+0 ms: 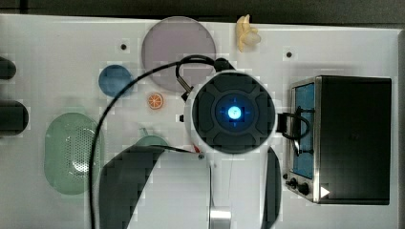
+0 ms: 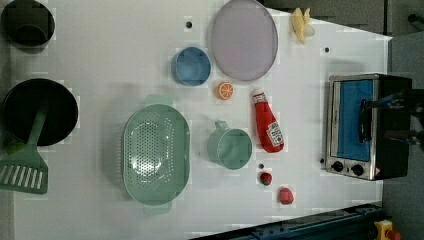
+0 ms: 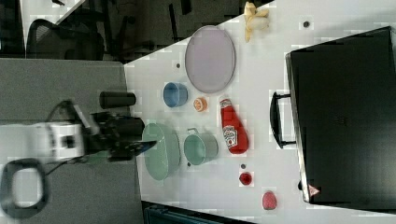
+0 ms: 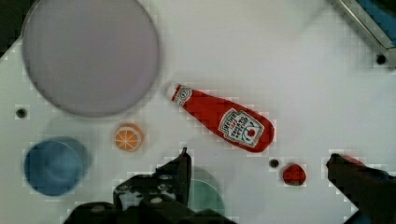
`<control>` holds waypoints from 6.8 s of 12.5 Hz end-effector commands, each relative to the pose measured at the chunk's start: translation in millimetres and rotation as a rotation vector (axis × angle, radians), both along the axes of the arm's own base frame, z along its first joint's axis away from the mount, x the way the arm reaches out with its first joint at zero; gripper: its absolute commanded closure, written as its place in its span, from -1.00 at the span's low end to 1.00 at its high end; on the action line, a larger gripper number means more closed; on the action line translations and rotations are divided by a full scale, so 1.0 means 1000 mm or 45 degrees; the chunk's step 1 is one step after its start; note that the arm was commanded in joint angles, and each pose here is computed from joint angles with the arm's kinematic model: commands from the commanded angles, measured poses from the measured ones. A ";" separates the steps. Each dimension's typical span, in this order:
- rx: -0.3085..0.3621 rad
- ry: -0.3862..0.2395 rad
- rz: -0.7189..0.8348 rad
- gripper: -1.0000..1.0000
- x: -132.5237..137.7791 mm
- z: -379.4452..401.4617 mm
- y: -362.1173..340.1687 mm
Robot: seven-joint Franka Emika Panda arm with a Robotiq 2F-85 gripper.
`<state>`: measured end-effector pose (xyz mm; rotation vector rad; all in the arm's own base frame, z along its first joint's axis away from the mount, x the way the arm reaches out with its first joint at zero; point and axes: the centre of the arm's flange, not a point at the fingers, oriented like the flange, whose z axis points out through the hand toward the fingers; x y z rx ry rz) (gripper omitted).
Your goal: Pick Ketchup from the table and place it in strainer.
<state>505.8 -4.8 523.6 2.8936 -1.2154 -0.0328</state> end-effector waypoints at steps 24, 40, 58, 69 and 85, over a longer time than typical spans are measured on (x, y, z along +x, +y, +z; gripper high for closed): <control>0.059 0.061 1.325 -1.00 -0.019 -0.353 0.018; -0.058 0.085 1.332 -0.25 -0.002 -0.148 0.064; 0.268 0.009 0.832 -0.25 -0.095 -0.228 0.400; 0.189 -0.167 0.635 -1.00 -0.059 -0.194 0.365; 0.002 -0.028 -0.030 -1.00 -0.002 0.046 -0.002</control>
